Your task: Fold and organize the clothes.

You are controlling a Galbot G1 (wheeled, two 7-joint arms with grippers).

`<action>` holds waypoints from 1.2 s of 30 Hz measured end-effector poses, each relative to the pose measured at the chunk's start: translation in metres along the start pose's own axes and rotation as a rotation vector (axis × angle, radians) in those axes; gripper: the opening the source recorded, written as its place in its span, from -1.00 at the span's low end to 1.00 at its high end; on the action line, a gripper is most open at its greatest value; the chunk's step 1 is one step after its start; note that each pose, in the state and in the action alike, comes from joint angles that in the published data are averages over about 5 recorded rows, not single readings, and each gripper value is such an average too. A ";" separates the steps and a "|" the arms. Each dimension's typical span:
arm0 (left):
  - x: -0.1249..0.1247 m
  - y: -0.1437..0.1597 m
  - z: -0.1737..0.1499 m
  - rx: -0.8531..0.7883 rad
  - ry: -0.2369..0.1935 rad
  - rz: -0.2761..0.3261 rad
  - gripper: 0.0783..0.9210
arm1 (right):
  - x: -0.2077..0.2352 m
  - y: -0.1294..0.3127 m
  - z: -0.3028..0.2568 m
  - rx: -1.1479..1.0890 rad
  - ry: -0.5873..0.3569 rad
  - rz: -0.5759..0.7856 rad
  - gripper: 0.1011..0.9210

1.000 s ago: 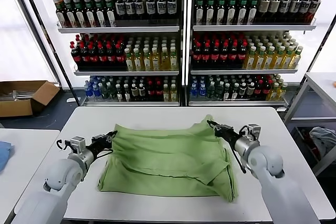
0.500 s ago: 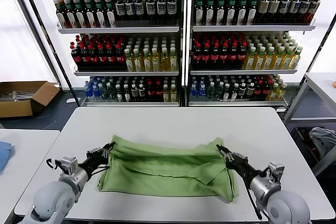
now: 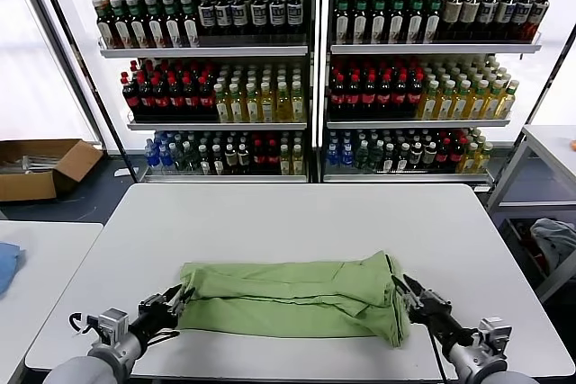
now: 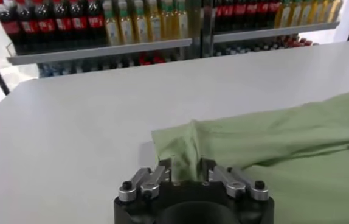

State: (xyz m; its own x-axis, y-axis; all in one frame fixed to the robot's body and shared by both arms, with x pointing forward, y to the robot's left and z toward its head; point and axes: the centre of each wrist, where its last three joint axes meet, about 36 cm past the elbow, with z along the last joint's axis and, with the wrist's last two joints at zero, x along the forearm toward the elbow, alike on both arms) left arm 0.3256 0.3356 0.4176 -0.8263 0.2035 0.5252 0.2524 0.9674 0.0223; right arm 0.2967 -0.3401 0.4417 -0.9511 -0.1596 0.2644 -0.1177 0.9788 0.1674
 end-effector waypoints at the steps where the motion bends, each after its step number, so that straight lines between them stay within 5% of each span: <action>1: 0.002 0.000 0.000 0.005 -0.004 -0.009 -0.14 | 0.002 -0.006 0.000 0.006 -0.021 0.020 0.01; 11: 0.011 -0.023 0.001 0.111 -0.055 -0.089 0.56 | 0.024 -0.040 0.009 0.053 -0.138 0.167 0.69; 17: 0.002 -0.046 0.005 0.206 -0.040 -0.139 0.76 | 0.034 -0.039 0.021 0.051 -0.153 0.197 0.76; 27: -0.016 -0.073 0.015 0.308 0.017 -0.220 0.69 | 0.043 -0.032 0.029 0.042 -0.169 0.207 0.76; 36: -0.023 -0.091 0.021 0.342 0.035 -0.229 0.09 | 0.047 -0.027 0.029 0.040 -0.179 0.207 0.76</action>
State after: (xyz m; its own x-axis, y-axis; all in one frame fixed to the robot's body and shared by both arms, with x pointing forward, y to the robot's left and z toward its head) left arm 0.3113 0.2463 0.3860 -0.8224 -0.0223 0.5684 -0.1227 0.9827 -0.1390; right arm 0.2472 -0.3701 0.4224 -0.9910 0.0666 0.1161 0.0771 0.9931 0.0888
